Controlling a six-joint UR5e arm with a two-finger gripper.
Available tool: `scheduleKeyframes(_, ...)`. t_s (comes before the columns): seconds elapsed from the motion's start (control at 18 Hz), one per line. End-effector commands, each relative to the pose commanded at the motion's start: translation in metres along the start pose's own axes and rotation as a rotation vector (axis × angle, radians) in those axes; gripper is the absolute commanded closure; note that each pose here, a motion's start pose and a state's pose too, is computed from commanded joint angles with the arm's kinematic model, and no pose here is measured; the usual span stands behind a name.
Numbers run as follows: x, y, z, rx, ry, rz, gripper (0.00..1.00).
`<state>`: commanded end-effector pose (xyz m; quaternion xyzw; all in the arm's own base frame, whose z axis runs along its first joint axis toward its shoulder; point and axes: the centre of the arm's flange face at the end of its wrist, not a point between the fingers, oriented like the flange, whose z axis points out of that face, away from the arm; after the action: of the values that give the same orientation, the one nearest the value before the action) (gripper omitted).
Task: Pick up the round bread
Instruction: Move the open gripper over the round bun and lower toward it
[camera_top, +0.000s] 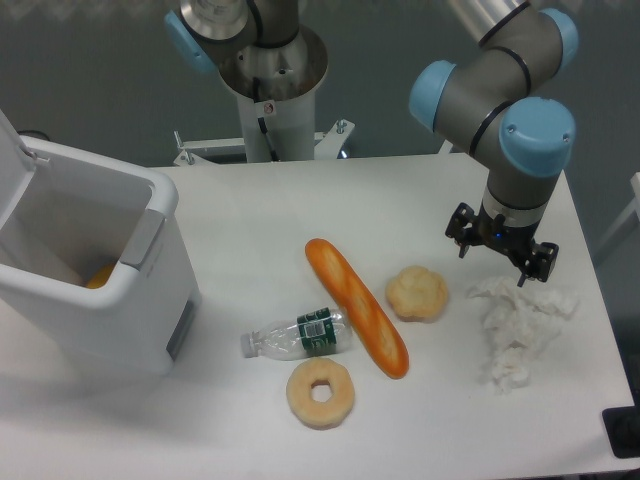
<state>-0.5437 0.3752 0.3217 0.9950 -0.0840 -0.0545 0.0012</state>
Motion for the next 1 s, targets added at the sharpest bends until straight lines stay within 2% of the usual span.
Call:
scheduleKeyframes(0.28, 0.006, -0.006, 0.007, 0.012, 0.014, 0.000, 0.00)
scheduleKeyframes(0.44, 0.014, -0.007, 0.029, 0.035, 0.027, -0.003, 0.00)
scheduleKeyframes(0.78, 0.038, -0.020, 0.083, 0.031, 0.129, 0.021, 0.00)
scheduleKeyframes(1.0, 0.032, -0.025, 0.098, 0.031, 0.142, 0.025, 0.00)
